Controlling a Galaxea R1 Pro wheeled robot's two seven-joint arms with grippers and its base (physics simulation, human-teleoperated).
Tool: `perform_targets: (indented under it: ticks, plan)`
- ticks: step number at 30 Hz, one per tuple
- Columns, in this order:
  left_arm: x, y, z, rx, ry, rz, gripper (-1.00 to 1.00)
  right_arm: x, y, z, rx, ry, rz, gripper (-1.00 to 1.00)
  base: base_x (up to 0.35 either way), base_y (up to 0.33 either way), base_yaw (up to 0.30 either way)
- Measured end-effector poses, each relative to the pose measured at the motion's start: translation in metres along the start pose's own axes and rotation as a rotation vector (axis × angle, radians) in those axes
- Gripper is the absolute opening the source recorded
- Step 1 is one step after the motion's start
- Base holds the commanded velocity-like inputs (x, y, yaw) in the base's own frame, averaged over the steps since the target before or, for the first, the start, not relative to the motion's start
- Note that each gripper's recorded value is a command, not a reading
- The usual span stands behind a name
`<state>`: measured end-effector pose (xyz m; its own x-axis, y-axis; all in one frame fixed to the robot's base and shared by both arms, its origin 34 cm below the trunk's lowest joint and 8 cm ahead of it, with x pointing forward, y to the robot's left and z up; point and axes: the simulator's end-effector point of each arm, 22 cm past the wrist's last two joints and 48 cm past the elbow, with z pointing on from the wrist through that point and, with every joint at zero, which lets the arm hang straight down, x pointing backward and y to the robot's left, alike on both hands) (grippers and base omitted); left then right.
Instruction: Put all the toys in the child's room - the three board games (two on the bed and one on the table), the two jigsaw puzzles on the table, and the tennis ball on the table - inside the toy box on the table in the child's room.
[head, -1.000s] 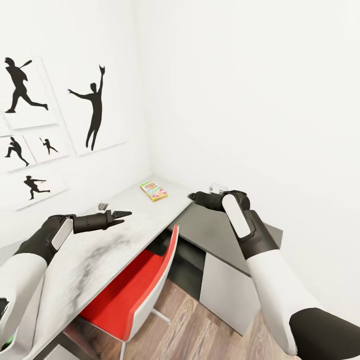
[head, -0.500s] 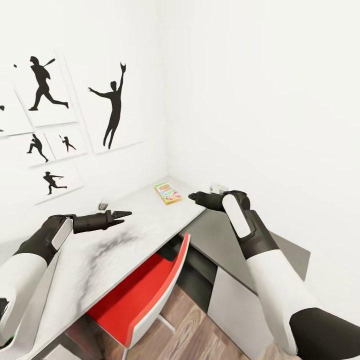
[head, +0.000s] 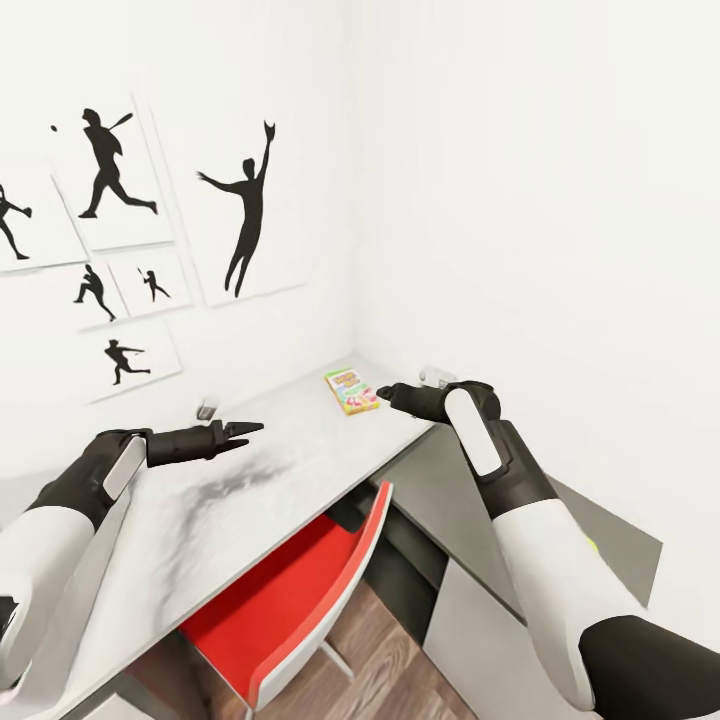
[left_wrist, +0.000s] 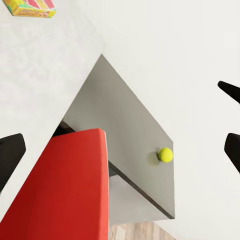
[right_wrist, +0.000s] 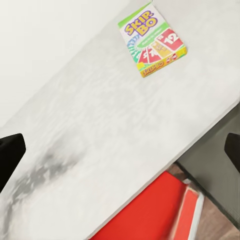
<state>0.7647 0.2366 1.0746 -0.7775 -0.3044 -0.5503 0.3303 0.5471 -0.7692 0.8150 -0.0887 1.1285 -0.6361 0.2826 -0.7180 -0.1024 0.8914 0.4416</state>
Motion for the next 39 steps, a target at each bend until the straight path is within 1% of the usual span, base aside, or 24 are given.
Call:
perform_targets:
  ticks: [8,12,15,25,39]
  plan:
    - [-0.0002,0.0002,0.0000,0.000,-0.001,0.000,1.00,-0.0007,0.0001,0.0002,-0.001,-0.003,0.002,1.00,0.106,-0.061,0.004]
    - [-0.0002,0.0000,-0.0002,0.000,-0.001,0.000,1.00,-0.0073,-0.0008,-0.0004,0.000,-0.032,0.011,1.00,0.137,-0.007,0.000]
    - [-0.0002,0.0001,-0.0001,0.000,-0.001,0.000,1.00,-0.0092,-0.0008,-0.0003,-0.001,-0.041,0.015,1.00,0.165,-0.015,0.000]
    - [-0.0001,0.0000,-0.0002,0.000,-0.001,-0.001,1.00,-0.0065,-0.0028,0.0019,0.003,-0.036,0.018,1.00,0.118,0.017,0.000]
    - [-0.0002,-0.0002,-0.0001,0.001,-0.001,-0.001,1.00,-0.0059,-0.0012,0.0024,0.001,-0.035,0.019,1.00,0.136,-0.031,0.000]
